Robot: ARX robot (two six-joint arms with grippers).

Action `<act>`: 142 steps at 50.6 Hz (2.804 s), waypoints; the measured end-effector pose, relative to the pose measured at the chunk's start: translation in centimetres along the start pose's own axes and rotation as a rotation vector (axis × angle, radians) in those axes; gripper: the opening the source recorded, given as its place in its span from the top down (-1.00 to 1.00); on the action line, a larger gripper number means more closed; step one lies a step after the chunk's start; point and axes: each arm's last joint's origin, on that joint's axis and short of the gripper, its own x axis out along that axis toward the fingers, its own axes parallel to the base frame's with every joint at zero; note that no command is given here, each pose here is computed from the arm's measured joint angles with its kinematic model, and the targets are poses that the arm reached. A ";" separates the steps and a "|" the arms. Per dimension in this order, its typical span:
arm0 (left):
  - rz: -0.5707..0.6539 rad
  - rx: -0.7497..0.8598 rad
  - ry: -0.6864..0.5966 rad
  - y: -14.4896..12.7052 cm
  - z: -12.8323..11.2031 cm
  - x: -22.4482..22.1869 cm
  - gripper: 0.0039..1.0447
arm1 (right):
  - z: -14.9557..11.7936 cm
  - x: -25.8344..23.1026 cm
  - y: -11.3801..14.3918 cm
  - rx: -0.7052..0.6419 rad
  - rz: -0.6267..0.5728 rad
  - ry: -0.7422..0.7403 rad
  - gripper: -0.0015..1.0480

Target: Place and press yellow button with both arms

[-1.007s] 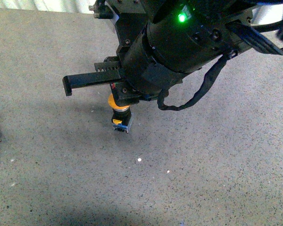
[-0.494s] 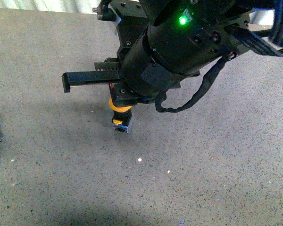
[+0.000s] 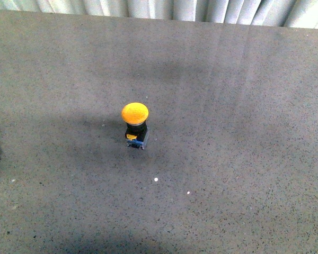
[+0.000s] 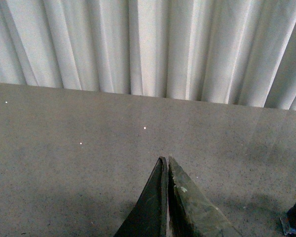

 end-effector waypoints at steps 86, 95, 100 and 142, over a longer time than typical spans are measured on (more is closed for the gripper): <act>0.000 0.000 0.000 0.0 0.0 0.0 0.98 | -12.4 -14.5 -8.6 -0.164 -0.237 -0.361 0.97; 0.000 0.000 0.000 0.0 0.0 0.0 0.98 | -12.5 -15.0 -8.5 -0.165 -0.237 -0.364 0.97; 0.000 0.000 0.000 0.0 0.0 0.0 0.98 | -12.6 -15.3 -8.4 -0.165 -0.236 -0.365 0.97; 0.000 0.000 0.000 0.0 0.0 0.0 0.46 | -13.6 -16.8 -8.1 -0.166 -0.239 -0.361 0.46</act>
